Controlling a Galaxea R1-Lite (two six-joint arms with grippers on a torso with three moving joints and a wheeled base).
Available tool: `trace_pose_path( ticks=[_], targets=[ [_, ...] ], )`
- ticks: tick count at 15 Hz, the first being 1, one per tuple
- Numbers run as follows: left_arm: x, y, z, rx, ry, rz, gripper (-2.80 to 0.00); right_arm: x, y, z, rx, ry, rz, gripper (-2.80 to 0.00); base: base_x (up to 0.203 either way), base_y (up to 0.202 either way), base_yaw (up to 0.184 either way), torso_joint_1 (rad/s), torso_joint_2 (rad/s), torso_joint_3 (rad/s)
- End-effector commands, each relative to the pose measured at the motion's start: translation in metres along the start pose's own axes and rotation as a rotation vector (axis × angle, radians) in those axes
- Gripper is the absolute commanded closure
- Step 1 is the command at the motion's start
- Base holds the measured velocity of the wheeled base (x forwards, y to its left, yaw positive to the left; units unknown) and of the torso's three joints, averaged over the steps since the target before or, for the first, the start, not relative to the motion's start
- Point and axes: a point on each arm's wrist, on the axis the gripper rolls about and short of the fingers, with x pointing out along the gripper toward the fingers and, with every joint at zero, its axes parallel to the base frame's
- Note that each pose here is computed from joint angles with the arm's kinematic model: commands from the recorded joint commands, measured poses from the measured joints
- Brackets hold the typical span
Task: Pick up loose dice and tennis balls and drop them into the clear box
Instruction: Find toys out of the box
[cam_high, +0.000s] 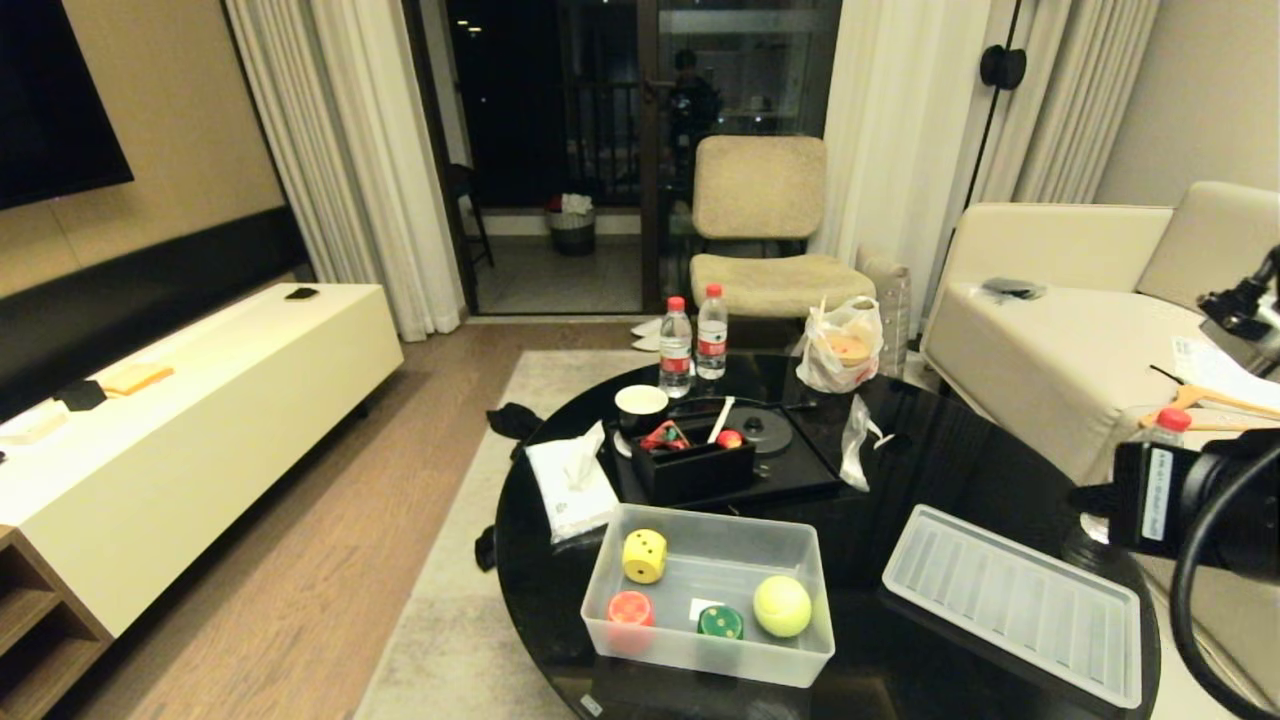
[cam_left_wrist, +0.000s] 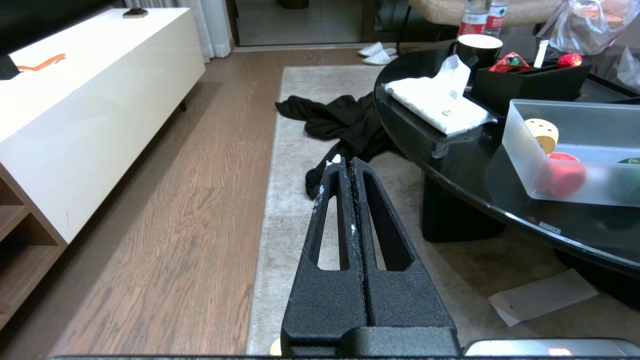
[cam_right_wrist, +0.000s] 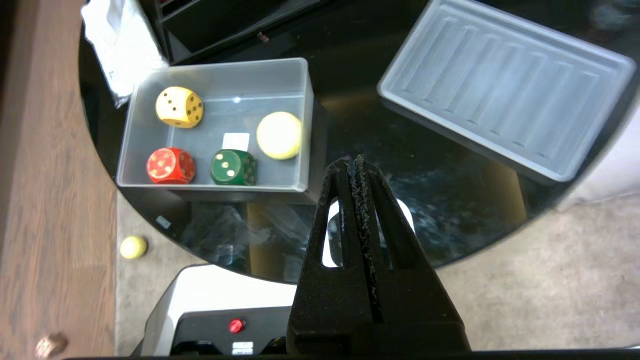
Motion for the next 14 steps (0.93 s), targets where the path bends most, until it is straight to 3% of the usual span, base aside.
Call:
trace_pose_path(
  ticks=[1, 6, 10, 12, 14],
  targets=[
    [0.0, 0.0, 0.0, 0.0, 0.001, 0.0, 0.0, -0.033, -0.011, -0.019, 0.012, -0.072, -0.011, 0.0, 0.0, 0.0, 0.0, 0.0, 0.0, 0.0],
    [0.0, 0.0, 0.0, 0.0, 0.001, 0.0, 0.0, -0.043, -0.03, -0.061, 0.018, -0.084, -0.181, 0.0, 0.0, 0.0, 0.0, 0.0, 0.0, 0.0],
    [0.0, 0.0, 0.0, 0.0, 0.001, 0.0, 0.0, -0.057, -0.045, -0.091, 0.044, -0.152, -0.336, 0.0, 0.0, 0.0, 0.0, 0.0, 0.0, 0.0],
    [0.0, 0.0, 0.0, 0.0, 0.001, 0.0, 0.0, -0.054, -0.055, -0.114, 0.036, -0.136, -0.49, 0.0, 0.0, 0.0, 0.0, 0.0, 0.0, 0.0],
    [0.0, 0.0, 0.0, 0.0, 0.001, 0.0, 0.0, -0.06, -0.062, -0.135, 0.041, -0.164, -0.531, 0.0, 0.0, 0.0, 0.0, 0.0, 0.0, 0.0]
  ],
)
